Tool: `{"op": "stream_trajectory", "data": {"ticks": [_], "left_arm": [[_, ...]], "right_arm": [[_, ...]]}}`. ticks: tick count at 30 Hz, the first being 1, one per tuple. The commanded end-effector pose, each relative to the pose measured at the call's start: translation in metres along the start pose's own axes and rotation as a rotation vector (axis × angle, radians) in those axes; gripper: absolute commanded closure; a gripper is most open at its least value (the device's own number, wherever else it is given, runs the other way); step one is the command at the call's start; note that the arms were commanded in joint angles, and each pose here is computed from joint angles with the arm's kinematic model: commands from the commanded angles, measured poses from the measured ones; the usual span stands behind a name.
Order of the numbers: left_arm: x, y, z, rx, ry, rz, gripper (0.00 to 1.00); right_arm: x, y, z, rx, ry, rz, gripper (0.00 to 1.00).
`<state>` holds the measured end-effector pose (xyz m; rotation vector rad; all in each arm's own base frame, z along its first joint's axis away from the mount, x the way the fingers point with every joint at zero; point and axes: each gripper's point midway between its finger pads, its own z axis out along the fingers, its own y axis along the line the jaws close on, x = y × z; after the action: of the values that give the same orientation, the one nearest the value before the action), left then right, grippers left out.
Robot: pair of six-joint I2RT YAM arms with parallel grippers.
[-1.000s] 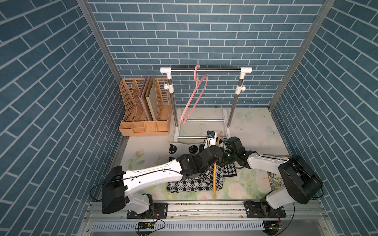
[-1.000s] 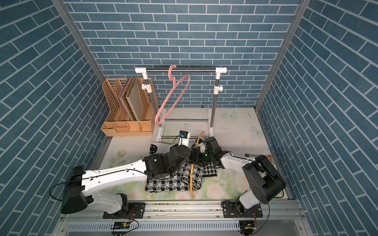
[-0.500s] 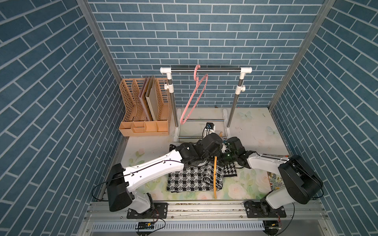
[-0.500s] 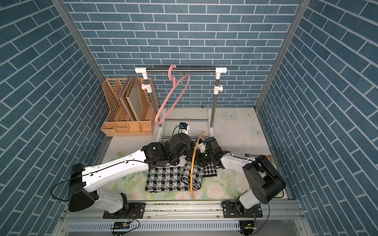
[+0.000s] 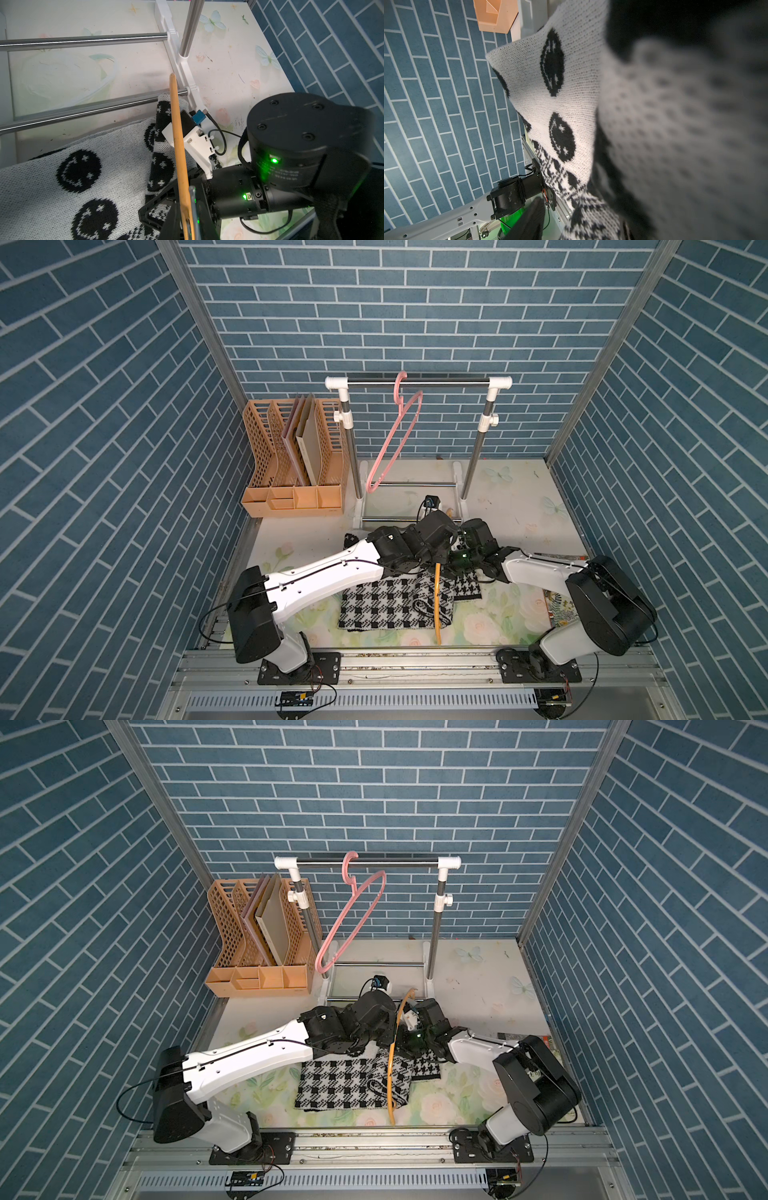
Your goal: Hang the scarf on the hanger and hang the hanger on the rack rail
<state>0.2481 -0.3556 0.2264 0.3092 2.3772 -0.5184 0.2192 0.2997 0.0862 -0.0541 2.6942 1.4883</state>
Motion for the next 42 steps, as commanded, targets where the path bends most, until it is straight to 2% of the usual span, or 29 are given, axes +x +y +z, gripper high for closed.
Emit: {"op": "stream_trajectory", "data": {"ticks": [1, 3, 10, 14, 25, 36, 42], "left_arm": [[-0.006, 0.003, -0.004, -0.022, 0.006, 0.007, 0.87], [-0.005, 0.001, -0.002, -0.016, 0.014, 0.007, 1.00], [-0.004, 0.007, 0.000, -0.049, 0.015, -0.014, 1.00], [-0.005, 0.012, -0.001, -0.070, 0.002, -0.040, 1.00], [0.005, 0.018, 0.007, -0.093, 0.011, -0.086, 1.00], [0.023, 0.037, 0.012, -0.137, 0.019, -0.129, 1.00], [0.028, 0.041, 0.017, -0.151, 0.021, -0.128, 1.00]], "right_arm": [[0.005, -0.006, -0.003, 0.033, 0.011, 0.051, 0.39], [0.005, -0.006, -0.003, 0.033, 0.011, 0.050, 0.39], [-0.005, 0.004, -0.009, 0.066, -0.009, 0.009, 0.31], [-0.006, 0.013, -0.013, 0.059, -0.006, 0.004, 0.30], [0.005, 0.023, -0.026, 0.020, -0.014, 0.008, 0.47], [0.003, 0.020, -0.019, -0.101, -0.028, 0.027, 0.50], [0.002, 0.003, -0.017, -0.083, -0.034, 0.075, 0.55]]}}
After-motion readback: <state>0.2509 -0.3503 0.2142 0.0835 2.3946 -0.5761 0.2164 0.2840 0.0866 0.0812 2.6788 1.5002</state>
